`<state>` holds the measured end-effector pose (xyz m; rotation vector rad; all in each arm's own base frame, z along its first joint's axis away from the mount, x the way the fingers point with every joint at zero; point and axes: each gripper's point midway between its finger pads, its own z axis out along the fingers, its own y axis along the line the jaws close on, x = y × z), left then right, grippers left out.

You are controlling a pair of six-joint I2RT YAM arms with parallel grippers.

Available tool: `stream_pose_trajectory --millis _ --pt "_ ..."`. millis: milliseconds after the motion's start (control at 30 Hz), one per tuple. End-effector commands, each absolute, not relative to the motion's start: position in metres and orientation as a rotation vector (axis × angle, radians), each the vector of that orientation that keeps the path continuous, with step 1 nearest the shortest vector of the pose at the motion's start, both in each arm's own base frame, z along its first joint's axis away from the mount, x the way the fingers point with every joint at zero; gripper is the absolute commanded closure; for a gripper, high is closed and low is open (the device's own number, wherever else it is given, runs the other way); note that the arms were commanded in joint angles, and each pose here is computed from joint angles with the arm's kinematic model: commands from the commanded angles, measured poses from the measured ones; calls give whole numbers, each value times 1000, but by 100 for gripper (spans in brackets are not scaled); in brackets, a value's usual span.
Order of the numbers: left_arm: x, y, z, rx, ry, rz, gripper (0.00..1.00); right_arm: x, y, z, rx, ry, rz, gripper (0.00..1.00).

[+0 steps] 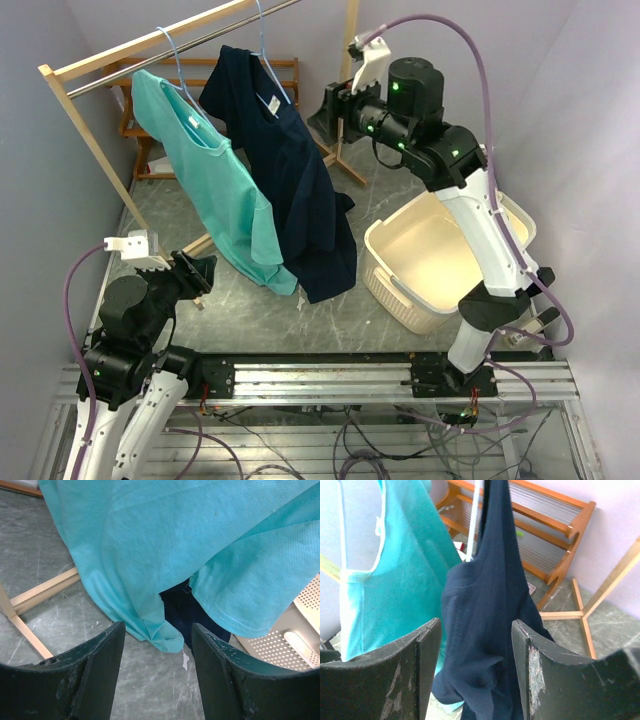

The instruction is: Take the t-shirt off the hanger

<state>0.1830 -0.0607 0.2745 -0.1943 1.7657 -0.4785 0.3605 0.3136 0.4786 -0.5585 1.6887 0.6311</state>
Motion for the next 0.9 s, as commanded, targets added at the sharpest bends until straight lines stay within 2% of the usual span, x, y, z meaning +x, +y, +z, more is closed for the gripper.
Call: stream_pose_trajectory --millis 0,300,433,500,600,667,700,733,867 --pt "181 -62 290 -187 1721 -501 33 361 332 487 -579 1624 608 42" --pt "181 -62 289 -188 1723 -501 33 364 362 466 -609 1652 575 45" --pt "181 -62 289 -191 1722 -500 34 373 366 454 -588 1674 534 51" --pt "181 -61 289 -193 1723 -497 34 377 366 451 -575 1679 523 56" --pt "181 -61 289 -197 1721 -496 34 381 367 452 -564 1674 511 70" --pt "180 -61 290 -192 1718 -498 35 382 366 455 -559 1661 512 83" --pt "180 -61 291 -193 1715 -498 36 383 366 458 -550 1651 511 96" --pt "179 -60 292 -191 1709 -499 37 383 365 460 -537 1641 510 100" --pt "173 -62 300 -164 1676 -517 37 383 360 474 -501 1585 518 100"
